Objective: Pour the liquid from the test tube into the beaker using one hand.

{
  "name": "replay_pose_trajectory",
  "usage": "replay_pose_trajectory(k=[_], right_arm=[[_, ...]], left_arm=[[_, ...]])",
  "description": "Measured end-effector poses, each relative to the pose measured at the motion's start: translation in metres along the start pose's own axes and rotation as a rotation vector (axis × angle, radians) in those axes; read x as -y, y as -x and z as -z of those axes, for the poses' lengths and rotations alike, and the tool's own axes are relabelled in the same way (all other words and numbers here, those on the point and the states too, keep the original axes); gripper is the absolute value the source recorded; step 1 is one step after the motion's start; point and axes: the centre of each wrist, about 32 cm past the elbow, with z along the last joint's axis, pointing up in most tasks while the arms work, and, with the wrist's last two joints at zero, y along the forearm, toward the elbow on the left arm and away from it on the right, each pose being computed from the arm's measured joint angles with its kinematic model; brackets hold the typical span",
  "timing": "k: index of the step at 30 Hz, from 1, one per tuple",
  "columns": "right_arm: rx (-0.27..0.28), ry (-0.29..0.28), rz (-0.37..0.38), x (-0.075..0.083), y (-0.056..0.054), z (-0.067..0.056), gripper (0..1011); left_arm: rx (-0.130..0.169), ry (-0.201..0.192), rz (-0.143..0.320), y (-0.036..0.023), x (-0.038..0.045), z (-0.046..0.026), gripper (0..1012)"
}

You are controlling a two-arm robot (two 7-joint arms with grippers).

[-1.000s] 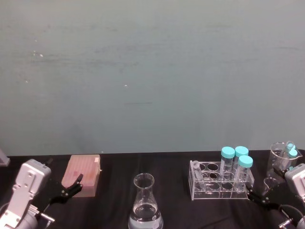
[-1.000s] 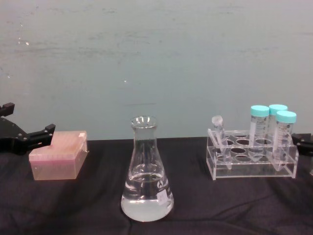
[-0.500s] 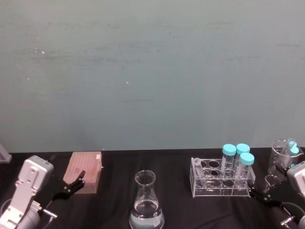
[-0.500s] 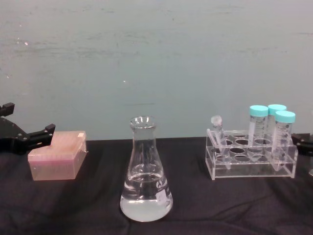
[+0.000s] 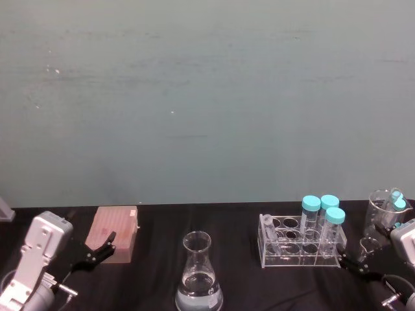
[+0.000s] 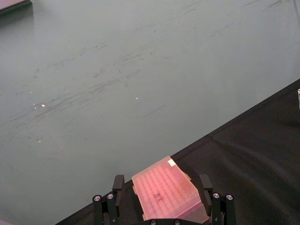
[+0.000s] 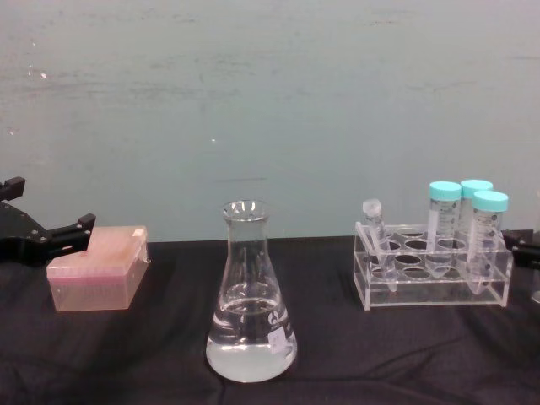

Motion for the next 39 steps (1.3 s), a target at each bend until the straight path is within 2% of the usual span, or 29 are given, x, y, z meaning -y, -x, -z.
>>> replay_pose_trajectory(k=[5,13,17,20,23,28,32,35,39], right_arm=[[0.003,-0.018,-0.033,0.0,0.002,-0.001,1000],[-0.024,-0.095,-0.134,-0.009,0.004,-0.012,1000],[-0.043,-0.142,-0.21,-0.019,0.004,-0.017,1000],[-0.047,-0.156,-0.238,-0.025,0.004,-0.019,1000],[-0.045,-0.169,-0.279,-0.038,0.005,-0.023,1000],[-0.032,-0.171,-0.317,-0.052,0.007,-0.027,1000],[-0.006,-0.163,-0.347,-0.072,0.011,-0.032,1000],[0.007,-0.154,-0.354,-0.079,0.014,-0.033,1000],[0.043,-0.123,-0.358,-0.093,0.023,-0.036,1000]], left_arm=[[0.0,0.0,0.0,0.0,0.0,0.0,1000],[0.0,0.0,0.0,0.0,0.0,0.0,1000],[0.0,0.0,0.0,0.0,0.0,0.0,1000],[0.0,0.0,0.0,0.0,0.0,0.0,1000],[0.0,0.0,0.0,0.0,0.0,0.0,1000],[0.0,0.0,0.0,0.0,0.0,0.0,1000],[0.0,0.0,0.0,0.0,0.0,0.0,1000],[0.0,0.0,0.0,0.0,0.0,0.0,1000],[0.0,0.0,0.0,0.0,0.0,0.0,1000]])
